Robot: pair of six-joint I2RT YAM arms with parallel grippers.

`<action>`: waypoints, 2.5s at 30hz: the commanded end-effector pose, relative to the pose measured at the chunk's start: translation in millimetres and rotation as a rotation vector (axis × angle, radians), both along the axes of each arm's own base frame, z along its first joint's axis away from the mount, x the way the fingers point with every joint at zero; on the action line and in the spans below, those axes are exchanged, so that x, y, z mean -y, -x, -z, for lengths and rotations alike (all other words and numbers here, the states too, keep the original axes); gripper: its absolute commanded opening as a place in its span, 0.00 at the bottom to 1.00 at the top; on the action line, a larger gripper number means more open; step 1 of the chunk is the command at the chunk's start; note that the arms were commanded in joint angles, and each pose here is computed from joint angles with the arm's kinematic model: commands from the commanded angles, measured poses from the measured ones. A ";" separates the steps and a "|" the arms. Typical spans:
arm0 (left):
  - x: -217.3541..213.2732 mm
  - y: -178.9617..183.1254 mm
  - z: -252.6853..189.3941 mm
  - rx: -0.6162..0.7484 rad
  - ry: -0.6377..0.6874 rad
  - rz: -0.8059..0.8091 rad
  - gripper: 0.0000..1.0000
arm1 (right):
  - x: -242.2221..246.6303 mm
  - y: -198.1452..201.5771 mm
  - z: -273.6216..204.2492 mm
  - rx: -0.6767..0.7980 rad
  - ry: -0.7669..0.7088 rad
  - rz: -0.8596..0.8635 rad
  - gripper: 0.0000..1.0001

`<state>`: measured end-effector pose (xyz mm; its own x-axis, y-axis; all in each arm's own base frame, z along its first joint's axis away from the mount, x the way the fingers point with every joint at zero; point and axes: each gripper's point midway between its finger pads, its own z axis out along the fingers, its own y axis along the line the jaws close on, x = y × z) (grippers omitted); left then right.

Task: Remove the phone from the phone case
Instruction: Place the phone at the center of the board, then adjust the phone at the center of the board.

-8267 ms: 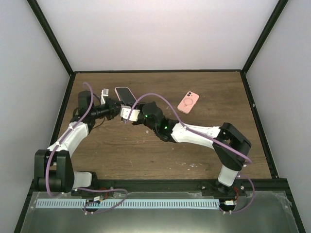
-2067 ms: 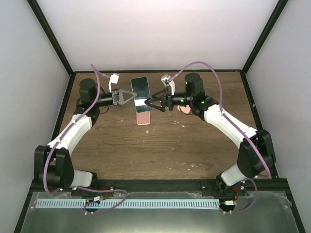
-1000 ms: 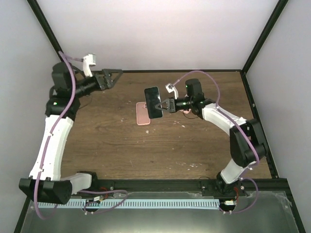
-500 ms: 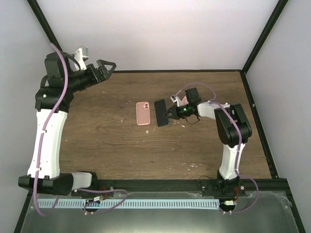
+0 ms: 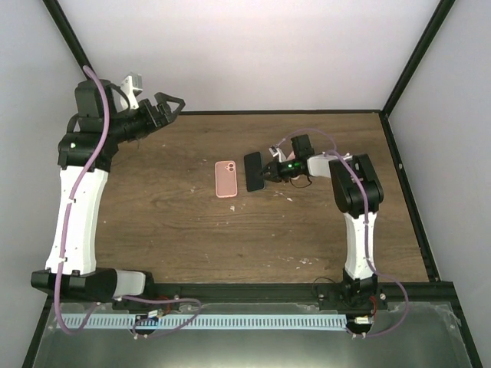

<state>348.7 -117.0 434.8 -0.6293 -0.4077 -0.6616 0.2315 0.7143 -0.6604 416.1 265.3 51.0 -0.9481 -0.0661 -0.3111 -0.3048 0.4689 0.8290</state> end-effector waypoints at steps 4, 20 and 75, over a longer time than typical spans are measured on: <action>-2.5 -0.8 10.6 -0.026 0.000 -0.017 1.00 | -14.2 -14.6 -18.2 -0.035 -0.110 -0.019 0.01; 4.3 4.1 3.2 -0.029 0.027 0.026 1.00 | -41.5 2.1 -0.9 -0.200 -0.122 -0.034 0.03; -52.5 5.6 63.2 0.040 -0.200 -0.231 1.00 | 19.8 -69.4 -1.3 0.223 0.766 0.284 1.00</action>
<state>340.5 -69.8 368.3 -0.5404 -0.4027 -0.7388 0.0701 0.8534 -0.5165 483.0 254.8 68.4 -0.8541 -0.1074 -0.5089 -0.2374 0.9511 0.1977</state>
